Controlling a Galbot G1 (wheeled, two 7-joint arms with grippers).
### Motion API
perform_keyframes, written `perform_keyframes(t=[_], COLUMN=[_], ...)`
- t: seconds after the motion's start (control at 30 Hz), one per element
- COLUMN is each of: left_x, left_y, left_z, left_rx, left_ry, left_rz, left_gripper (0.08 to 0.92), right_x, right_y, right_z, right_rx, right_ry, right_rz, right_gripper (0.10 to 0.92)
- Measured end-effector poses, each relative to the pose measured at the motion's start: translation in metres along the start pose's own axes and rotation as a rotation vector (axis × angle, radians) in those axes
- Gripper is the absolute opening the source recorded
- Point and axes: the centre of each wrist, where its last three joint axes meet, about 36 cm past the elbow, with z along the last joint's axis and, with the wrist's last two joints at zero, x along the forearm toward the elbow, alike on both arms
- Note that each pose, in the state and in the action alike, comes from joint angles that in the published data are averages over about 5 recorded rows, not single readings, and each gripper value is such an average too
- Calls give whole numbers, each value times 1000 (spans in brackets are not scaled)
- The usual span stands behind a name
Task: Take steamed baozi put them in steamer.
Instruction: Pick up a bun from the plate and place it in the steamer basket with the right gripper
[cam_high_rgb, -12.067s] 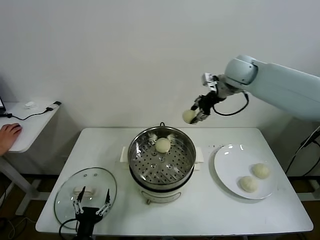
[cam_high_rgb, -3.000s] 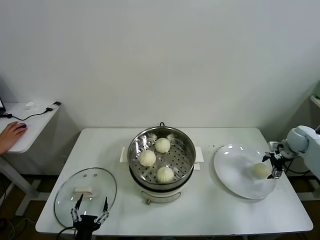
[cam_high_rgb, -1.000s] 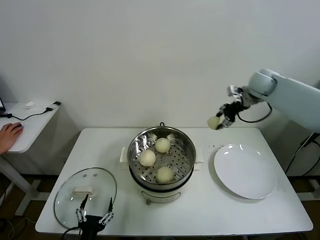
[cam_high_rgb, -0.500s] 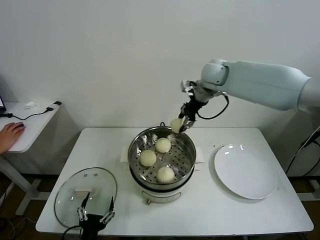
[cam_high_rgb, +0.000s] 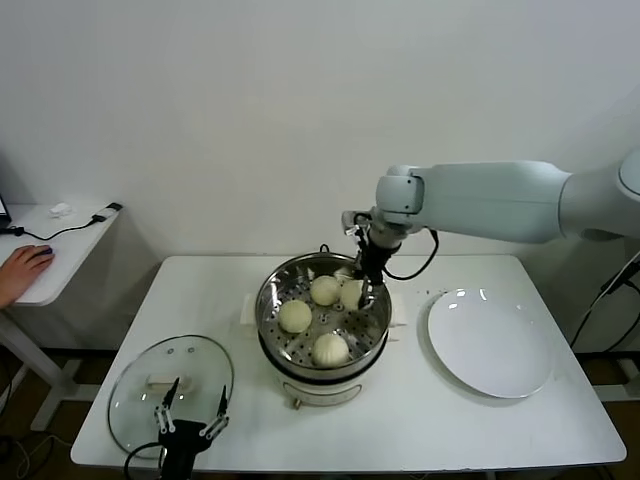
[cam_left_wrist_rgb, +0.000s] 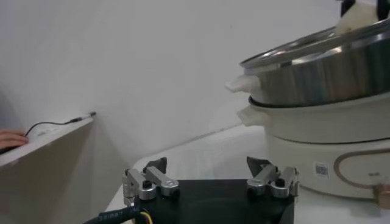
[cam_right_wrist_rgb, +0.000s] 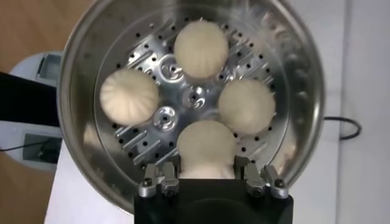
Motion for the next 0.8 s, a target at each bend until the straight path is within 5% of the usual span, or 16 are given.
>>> perform_keyframes(t=[0.23, 0.5, 0.8], left_x=[-5, -7, -9], left_y=[0, 3, 3], left_z=[-1, -1, -2], left_rx=[-2, -3, -3], left_ry=[-2, -1, -4], left_rz=[-1, -4, -4], left_gripper=[823, 823, 823], right_x=[-17, -23, -15], right_y=[4, 4, 5], right_z=[7, 6, 7], right_rx=[-4, 3, 14], right_ry=[15, 8, -29], right_rz=[-3, 3, 3], right_gripper=[616, 805, 823])
